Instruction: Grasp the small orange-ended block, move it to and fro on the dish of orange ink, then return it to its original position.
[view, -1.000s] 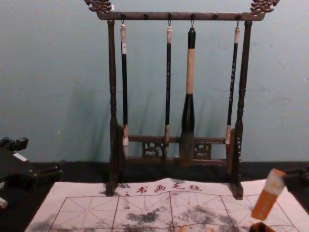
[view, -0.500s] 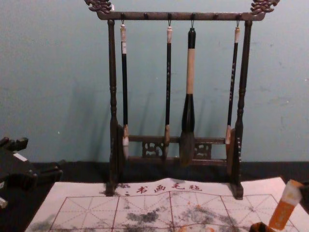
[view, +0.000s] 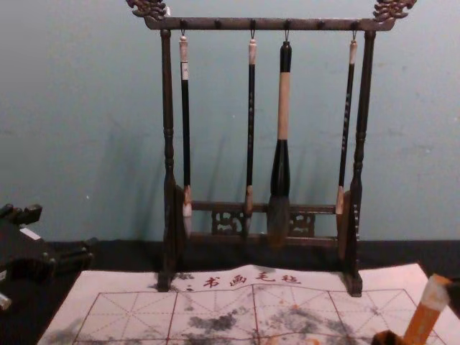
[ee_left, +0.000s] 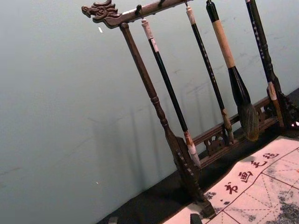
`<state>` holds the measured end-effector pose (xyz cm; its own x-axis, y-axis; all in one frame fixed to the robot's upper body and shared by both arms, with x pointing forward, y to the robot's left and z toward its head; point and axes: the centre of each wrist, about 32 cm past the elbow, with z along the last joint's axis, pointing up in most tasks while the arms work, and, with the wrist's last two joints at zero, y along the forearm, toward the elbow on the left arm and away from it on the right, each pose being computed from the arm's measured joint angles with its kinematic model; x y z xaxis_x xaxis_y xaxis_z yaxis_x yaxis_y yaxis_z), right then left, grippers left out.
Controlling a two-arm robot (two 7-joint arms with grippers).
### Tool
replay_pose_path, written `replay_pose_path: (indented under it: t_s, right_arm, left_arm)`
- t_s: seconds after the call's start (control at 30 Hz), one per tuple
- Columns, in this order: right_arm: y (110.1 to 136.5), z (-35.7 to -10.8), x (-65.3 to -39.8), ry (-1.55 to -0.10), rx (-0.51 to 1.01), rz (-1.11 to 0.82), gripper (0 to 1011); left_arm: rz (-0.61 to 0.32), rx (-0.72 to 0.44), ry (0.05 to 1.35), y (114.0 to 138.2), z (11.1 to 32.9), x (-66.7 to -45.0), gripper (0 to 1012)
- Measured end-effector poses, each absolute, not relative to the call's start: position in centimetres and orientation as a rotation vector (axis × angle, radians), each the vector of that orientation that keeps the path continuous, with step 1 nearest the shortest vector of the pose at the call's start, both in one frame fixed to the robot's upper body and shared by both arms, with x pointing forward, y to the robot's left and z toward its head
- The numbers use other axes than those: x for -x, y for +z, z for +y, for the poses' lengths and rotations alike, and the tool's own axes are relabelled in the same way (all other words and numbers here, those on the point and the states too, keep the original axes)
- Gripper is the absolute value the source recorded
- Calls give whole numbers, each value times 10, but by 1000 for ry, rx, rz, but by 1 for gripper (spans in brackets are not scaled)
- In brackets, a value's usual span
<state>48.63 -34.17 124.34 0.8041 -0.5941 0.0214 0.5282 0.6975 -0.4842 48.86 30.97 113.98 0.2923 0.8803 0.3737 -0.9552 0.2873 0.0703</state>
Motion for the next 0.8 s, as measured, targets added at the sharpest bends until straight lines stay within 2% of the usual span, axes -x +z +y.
replay_pose_path:
  t_s: [0.8]
  right_arm:
    - [1234, -334, -495, -615, 515, 168, 65]
  left_arm:
    - [-285, -304, 1248, 1140, 310, -489, 1001]
